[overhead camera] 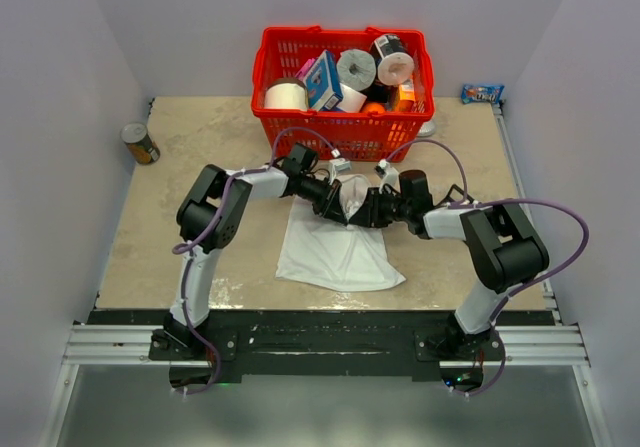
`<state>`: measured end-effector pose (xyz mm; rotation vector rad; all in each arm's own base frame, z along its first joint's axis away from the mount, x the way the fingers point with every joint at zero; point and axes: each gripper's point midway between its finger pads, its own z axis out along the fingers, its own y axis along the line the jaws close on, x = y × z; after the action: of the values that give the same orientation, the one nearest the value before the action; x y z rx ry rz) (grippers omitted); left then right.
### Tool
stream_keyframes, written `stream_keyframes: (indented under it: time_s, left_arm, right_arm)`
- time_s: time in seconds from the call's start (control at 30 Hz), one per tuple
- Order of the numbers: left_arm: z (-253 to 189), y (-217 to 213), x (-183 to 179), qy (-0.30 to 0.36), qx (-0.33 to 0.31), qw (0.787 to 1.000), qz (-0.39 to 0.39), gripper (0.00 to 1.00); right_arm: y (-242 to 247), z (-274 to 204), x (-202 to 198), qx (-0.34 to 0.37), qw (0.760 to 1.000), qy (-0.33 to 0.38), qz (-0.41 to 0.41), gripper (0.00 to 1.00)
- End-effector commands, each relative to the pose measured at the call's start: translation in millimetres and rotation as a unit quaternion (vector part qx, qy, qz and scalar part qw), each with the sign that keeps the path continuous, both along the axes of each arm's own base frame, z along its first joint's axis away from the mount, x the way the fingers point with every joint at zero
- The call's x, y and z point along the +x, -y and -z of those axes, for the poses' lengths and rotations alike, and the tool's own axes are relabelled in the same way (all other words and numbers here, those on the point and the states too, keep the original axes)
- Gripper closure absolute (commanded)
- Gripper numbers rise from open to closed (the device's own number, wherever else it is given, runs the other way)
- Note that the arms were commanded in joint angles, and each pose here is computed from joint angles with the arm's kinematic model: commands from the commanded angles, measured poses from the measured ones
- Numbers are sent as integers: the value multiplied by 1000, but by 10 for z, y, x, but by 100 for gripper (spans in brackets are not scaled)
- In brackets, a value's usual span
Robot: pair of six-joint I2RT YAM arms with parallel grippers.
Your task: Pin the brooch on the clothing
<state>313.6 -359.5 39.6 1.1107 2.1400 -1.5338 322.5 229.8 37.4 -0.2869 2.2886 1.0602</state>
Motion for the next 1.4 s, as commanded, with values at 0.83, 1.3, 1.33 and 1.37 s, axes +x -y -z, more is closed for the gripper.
stream_keyframes:
  time_s: [0.83,1.3,1.33,1.37]
  left_arm:
    - [-665,242,-100,40,-89,995,4,100]
    - [-457,186,113,28,-41,997,-53,100]
    - [-456,186,113,28,-41,997,-53,100]
    - [-458,182,116,28,-42,997,-53,100]
  right_arm:
    - [661,-381,528,10,963,45,267,94]
    - [663,-614,421,29,964,67,254,78]
    - [669,-642,421,31,964,69,255,70]
    - [678,-642,415,32,964,69,255,67]
